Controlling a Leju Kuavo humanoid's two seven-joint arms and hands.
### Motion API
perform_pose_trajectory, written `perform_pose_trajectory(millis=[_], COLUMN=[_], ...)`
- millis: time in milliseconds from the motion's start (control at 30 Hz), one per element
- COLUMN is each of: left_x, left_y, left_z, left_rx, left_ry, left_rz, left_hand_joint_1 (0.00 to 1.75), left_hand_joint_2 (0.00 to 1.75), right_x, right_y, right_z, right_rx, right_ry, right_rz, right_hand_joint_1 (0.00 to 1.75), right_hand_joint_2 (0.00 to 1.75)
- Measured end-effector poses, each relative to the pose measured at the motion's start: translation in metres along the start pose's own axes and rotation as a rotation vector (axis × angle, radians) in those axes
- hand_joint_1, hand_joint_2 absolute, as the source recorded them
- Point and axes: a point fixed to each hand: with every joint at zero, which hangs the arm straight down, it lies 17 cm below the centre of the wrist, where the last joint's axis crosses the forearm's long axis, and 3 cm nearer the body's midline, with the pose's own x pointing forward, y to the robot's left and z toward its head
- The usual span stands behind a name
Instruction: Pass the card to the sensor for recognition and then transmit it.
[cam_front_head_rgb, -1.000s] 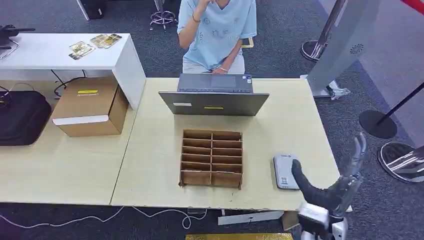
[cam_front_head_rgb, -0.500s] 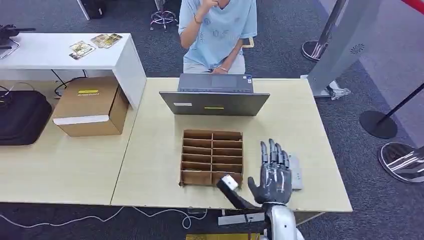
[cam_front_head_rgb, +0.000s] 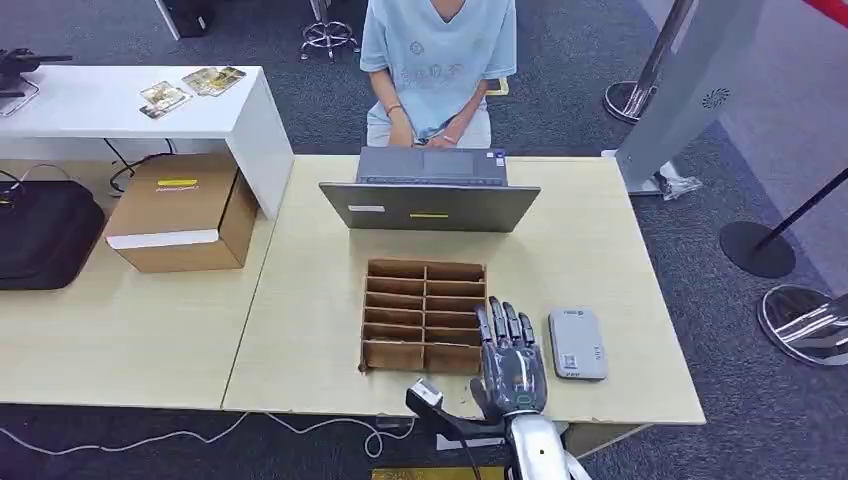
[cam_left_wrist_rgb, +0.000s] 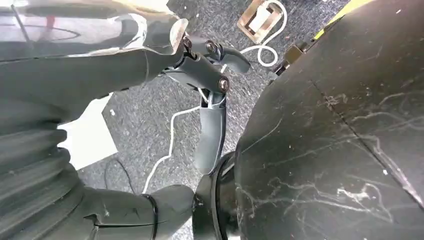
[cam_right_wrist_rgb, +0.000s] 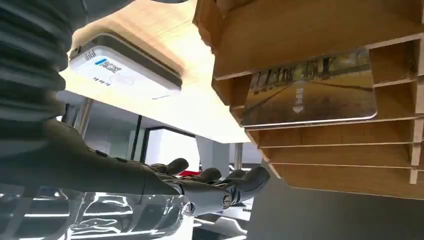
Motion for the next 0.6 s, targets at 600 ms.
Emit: perform_pose_trajectory(millis=[600], left_x=[-0.001], left_y=[0.002], left_z=[0.001], left_rx=[-0.01], left_ry=[0.005], left_rz=[-0.026], left_hand_joint_1=[0.0], left_hand_joint_2=[1.75], right_x=[0.014], right_y=[-0.024], right_z=[-0.008], right_rx=[-0.097], right_ry=[-0.083], right_rz=[-0.028], right_hand_joint_1=[0.0], right_hand_joint_2=[1.75])
